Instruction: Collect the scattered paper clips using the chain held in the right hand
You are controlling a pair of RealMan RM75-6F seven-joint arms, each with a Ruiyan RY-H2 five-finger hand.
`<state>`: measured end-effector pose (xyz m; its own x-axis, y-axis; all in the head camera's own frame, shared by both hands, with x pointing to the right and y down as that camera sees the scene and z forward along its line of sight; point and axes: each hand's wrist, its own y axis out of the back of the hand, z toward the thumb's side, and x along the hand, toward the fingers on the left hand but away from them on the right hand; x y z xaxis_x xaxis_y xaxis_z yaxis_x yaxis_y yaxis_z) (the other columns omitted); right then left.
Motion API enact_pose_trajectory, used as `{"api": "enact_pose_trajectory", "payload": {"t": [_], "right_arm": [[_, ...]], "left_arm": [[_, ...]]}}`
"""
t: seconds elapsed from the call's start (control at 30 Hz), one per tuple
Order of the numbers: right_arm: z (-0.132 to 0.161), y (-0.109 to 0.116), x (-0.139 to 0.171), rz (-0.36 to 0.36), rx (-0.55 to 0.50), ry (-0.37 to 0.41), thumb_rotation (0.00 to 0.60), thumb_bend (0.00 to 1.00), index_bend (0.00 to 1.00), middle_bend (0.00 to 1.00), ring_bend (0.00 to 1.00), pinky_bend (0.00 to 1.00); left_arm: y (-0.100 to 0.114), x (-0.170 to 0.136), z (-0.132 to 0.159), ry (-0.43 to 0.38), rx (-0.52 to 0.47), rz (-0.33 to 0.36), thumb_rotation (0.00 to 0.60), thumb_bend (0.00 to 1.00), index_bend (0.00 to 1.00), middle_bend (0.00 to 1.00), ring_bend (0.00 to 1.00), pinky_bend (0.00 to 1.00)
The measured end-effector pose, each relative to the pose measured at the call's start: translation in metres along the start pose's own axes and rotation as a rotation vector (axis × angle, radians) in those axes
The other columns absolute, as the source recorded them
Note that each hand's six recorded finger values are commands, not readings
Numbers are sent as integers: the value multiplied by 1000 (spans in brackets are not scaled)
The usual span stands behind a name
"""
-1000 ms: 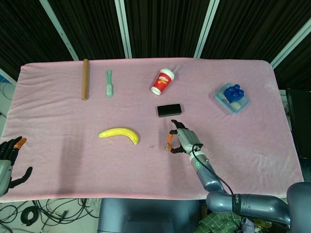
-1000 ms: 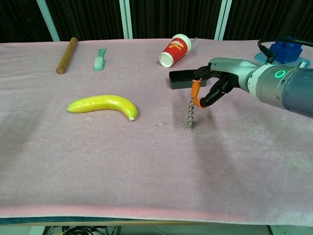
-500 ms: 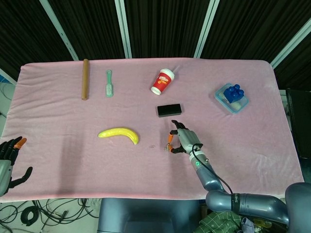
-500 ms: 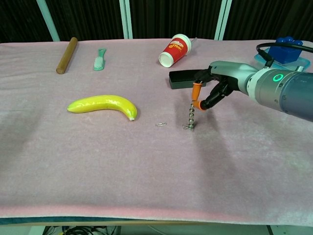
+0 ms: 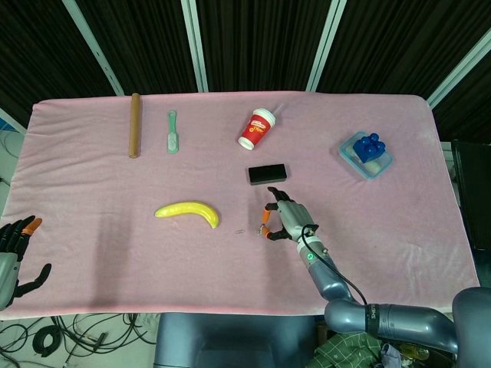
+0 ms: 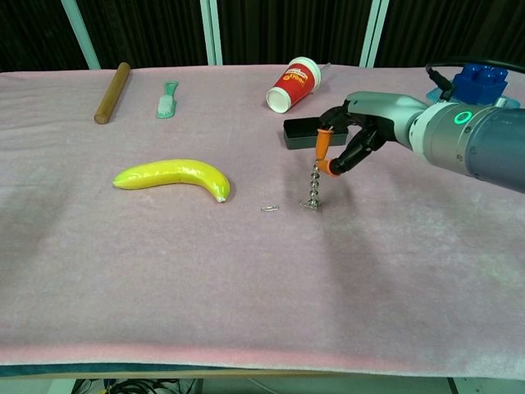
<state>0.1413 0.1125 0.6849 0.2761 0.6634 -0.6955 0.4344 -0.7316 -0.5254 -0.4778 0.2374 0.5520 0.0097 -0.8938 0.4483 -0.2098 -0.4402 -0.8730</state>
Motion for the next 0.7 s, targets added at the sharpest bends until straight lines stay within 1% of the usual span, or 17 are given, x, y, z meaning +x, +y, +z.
{"api": "enact_pose_trajectory", "payload": {"t": [0.33, 0.53, 0.7], "right_arm": [[9, 4, -13, 5, -28, -16, 600, 406, 666, 0, 0, 169], [16, -1, -18, 18, -43, -17, 600, 407, 666, 0, 0, 169], [24, -7, -20, 31, -45, -2, 600, 405, 666, 0, 0, 169]], "left_arm": [[0, 0, 0, -3, -1, -1, 600, 357, 104, 38, 0, 0], [0, 0, 0, -3, -2, -2, 600, 357, 104, 38, 0, 0], [0, 0, 0, -3, -3, -3, 600, 357, 104, 38, 0, 0]]}}
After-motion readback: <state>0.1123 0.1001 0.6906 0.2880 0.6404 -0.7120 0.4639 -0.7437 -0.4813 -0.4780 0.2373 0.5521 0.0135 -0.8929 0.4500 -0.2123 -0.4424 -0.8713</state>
